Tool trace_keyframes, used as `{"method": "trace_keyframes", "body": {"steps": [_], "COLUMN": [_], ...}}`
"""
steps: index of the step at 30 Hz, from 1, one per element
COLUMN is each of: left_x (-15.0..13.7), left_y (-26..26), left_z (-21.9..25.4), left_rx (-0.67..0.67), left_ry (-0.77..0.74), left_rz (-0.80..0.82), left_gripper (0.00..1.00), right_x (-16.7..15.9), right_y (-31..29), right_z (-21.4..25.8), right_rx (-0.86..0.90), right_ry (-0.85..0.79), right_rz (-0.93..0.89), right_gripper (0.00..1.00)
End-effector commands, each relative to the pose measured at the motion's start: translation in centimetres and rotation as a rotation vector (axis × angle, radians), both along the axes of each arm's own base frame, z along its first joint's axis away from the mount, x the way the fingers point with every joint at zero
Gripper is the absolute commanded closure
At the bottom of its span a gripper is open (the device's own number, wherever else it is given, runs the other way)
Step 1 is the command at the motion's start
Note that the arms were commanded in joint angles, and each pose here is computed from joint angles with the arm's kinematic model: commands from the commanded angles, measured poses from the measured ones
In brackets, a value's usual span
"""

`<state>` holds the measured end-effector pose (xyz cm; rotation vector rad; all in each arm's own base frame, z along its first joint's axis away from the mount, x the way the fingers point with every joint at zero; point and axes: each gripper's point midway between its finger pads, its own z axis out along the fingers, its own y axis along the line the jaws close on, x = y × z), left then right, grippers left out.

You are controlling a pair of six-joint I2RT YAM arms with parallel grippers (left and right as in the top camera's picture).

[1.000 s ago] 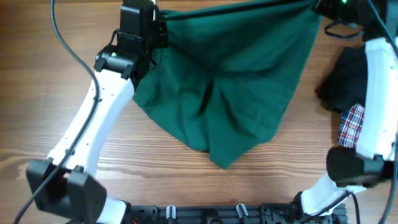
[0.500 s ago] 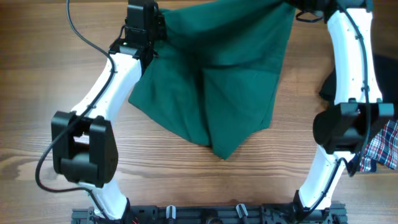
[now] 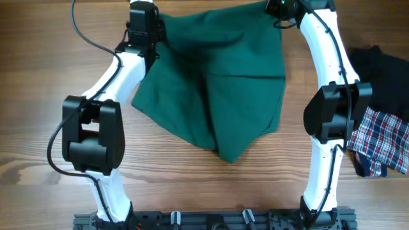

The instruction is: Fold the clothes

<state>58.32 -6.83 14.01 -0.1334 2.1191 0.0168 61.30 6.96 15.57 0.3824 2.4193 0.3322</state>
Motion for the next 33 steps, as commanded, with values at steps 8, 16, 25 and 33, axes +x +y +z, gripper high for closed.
{"method": "trace_keyframes", "body": {"steps": [8,16,25,33], "left_x": [0.5,0.9,3.2,5.0], "left_y": [1.5,0.0,-1.3,-1.5], "left_z": [-3.7,-3.6,-6.2,-10.0], "left_rx": [-0.003,-0.056,-0.129,-0.135], "left_ry": [0.066,0.053,-0.020,-0.090], "left_rz": [0.017,-0.062,-0.152,-0.153], "left_gripper": [0.86,0.48,0.32,0.40], "right_x": [0.2,0.2,0.1,-0.8], "right_y": [-0.8,-0.7,-0.2,0.4], "right_z": [-0.8,-1.0,-1.1,-1.6], "right_rx": [-0.025,-0.024,-0.002,0.021], "right_ry": [0.010,0.013,0.021,0.063], "right_rz": [-0.035,-0.034,-0.017,0.008], "right_gripper": [0.96,0.96,0.96,0.96]}}
